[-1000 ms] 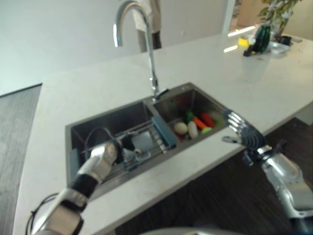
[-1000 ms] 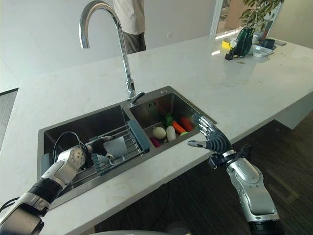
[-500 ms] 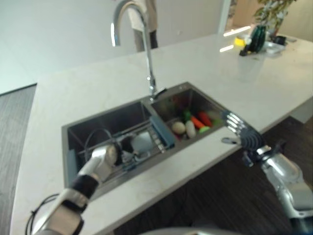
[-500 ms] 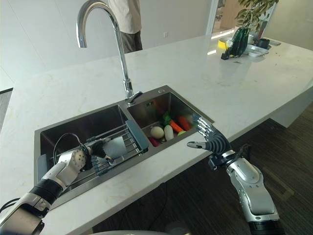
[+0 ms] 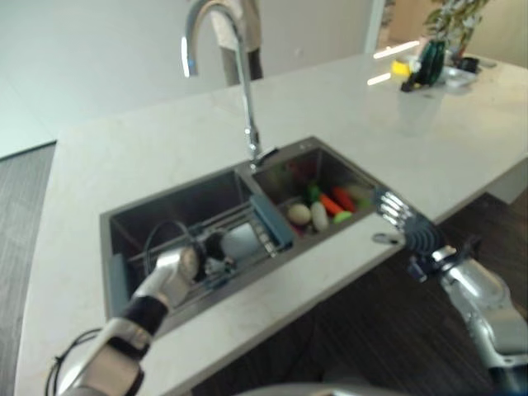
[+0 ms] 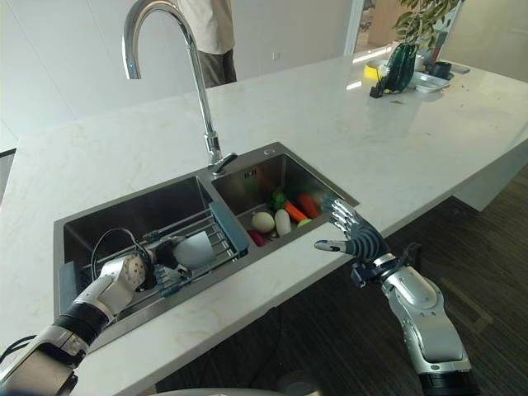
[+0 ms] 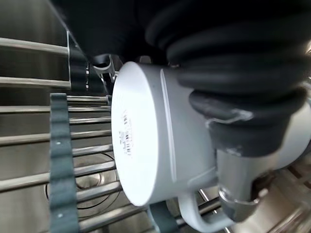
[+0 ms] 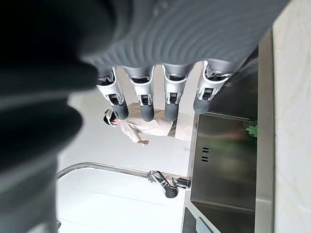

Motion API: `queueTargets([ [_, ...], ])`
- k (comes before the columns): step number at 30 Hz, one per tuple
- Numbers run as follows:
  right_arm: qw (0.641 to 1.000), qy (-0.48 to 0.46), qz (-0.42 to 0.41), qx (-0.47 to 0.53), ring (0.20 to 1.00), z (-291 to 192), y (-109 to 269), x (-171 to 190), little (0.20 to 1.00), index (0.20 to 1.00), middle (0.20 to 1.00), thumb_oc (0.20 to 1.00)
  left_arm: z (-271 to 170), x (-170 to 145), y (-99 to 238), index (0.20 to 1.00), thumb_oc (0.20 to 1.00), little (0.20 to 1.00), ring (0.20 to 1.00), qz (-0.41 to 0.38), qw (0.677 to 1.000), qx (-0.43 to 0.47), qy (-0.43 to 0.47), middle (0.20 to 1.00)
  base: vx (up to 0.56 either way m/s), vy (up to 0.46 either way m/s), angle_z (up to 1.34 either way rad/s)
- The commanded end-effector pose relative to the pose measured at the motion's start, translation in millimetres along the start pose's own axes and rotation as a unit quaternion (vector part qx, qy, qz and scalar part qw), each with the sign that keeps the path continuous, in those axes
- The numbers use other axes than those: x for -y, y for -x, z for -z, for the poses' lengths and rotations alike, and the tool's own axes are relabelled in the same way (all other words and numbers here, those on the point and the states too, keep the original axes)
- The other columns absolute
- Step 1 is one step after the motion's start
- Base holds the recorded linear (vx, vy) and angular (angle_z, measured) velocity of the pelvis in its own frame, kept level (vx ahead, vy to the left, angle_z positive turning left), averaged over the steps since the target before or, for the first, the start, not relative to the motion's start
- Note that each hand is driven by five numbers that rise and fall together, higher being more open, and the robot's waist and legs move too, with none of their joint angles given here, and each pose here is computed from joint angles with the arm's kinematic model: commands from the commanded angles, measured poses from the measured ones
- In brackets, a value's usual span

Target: Place the dishes in the dishwasher.

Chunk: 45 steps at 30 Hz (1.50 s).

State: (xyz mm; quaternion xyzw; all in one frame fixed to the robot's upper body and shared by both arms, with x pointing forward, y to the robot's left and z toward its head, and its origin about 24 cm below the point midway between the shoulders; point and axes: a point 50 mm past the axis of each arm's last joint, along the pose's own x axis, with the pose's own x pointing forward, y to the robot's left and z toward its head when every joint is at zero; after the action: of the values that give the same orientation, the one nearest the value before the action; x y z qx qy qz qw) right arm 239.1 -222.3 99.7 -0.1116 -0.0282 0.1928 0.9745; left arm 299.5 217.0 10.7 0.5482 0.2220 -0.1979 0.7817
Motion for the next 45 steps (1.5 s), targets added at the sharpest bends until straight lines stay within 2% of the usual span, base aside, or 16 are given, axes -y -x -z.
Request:
queueTargets([
  [1,0.998,0.037,-0.015,0.051,1.000,-24.6,-2.0,-0.6,1.000,1.000,1.000,1.000,3.4,-11.0,-3.3,1.000,1.000,1.000,1.000,-0.023,0.999,-0.017,-0.026,1.000,0.00,0.000,0.00],
  [11,0.998,0.026,-0.024,0.055,1.000,-24.1,-1.6,-3.0,1.000,1.000,1.000,1.000,6.3,6.2,-10.2,1.000,1.000,1.000,1.000,-0.012,0.999,-0.032,-0.014,1.000,0.00,0.000,0.00],
  [12,0.998,0.026,-0.025,0.055,1.000,-24.1,-1.6,-3.1,1.000,1.000,1.000,1.000,7.5,9.2,-10.9,0.875,0.875,0.875,0.875,-0.008,0.999,-0.036,-0.015,0.875,0.00,0.000,0.00],
  [13,0.998,0.026,-0.026,0.054,1.000,-24.0,-1.9,-3.4,1.000,1.000,1.000,1.000,8.9,13.4,-12.1,0.507,0.507,0.507,0.507,-0.004,0.999,-0.041,-0.015,0.507,0.00,0.000,0.00],
  [14,0.998,0.026,-0.026,0.054,1.000,-23.7,-1.9,-3.4,1.000,1.000,1.000,1.000,9.5,15.7,-12.8,0.200,0.200,0.200,0.200,0.001,0.999,-0.044,-0.019,0.200,0.00,-0.009,-0.04],
  [22,0.998,0.028,-0.034,0.051,1.000,-23.6,-2.9,-5.0,1.000,1.000,1.000,1.000,16.6,22.8,-14.9,0.200,0.200,0.200,0.200,0.011,0.998,-0.061,-0.027,0.200,0.00,-0.004,-0.08],
  [33,0.998,0.025,-0.022,0.051,1.000,-21.3,-1.9,-6.1,1.000,1.000,1.000,1.000,9.3,23.4,-11.9,0.200,0.200,0.200,0.200,-0.035,0.999,-0.033,0.017,0.200,0.00,-0.001,-0.01],
  [37,0.998,0.025,-0.011,0.051,1.000,-20.6,-1.9,-5.7,1.000,1.000,1.000,1.000,12.4,12.2,-6.7,0.200,0.200,0.200,0.200,-0.066,0.996,-0.029,0.047,0.200,-0.02,-0.003,0.06],
  [38,0.999,0.025,0.002,0.047,1.000,-18.7,0.6,-4.2,1.000,1.000,1.000,1.000,15.3,-2.8,1.7,0.200,0.200,0.200,0.200,-0.104,0.991,-0.010,0.087,0.200,-0.06,-0.009,0.19],
  [41,0.998,0.025,0.030,0.045,1.000,-17.0,7.7,2.7,1.000,1.000,1.000,1.000,26.9,-22.0,25.2,0.200,0.200,0.200,0.200,-0.173,0.976,0.017,0.131,0.200,-0.04,-0.014,0.13],
  [45,0.998,0.026,0.041,0.043,1.000,-17.6,9.8,6.5,1.000,1.000,1.000,1.000,29.5,-34.7,38.6,0.200,0.200,0.200,0.200,-0.208,0.965,0.040,0.153,0.200,0.00,0.009,0.21],
])
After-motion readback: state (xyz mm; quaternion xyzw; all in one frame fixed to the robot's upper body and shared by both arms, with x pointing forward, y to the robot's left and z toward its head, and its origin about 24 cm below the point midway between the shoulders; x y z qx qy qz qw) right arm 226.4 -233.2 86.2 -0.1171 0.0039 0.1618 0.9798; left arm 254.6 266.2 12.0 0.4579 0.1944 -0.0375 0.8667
